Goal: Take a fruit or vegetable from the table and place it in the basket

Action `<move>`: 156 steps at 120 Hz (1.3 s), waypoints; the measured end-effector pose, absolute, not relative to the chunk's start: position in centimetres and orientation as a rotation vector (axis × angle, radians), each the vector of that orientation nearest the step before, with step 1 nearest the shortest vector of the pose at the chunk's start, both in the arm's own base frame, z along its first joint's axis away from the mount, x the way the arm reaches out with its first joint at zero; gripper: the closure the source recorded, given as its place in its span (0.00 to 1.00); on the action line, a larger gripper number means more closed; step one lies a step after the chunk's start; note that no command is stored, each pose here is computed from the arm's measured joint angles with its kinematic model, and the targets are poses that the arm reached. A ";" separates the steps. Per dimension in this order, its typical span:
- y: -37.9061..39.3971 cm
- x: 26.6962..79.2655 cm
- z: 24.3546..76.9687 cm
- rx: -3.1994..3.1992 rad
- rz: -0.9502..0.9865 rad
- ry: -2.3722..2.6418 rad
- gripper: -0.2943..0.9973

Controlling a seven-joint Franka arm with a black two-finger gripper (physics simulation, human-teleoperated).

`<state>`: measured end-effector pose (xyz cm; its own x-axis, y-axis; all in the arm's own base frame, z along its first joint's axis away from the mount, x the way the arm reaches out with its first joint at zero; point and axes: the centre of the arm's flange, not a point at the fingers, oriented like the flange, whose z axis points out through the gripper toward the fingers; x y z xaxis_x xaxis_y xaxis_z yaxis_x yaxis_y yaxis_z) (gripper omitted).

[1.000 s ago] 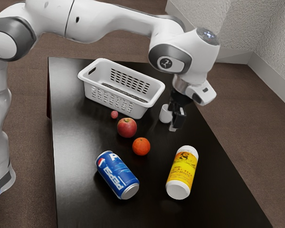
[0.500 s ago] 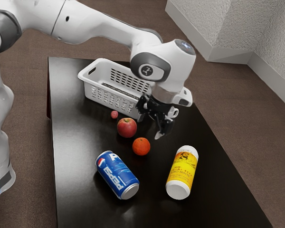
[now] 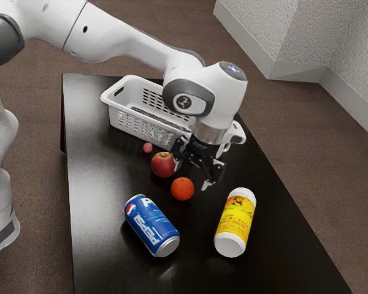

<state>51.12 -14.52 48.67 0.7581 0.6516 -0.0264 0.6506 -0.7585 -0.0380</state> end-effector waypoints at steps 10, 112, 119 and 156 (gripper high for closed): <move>-14.2 50.6 48.4 -2.906 0.061 -1.112 0.23; -15.6 49.3 48.3 -3.049 -0.181 0.065 0.23; -15.5 48.9 48.2 -3.059 -0.182 0.096 0.23; -14.3 46.7 47.4 -3.099 -0.152 0.185 0.23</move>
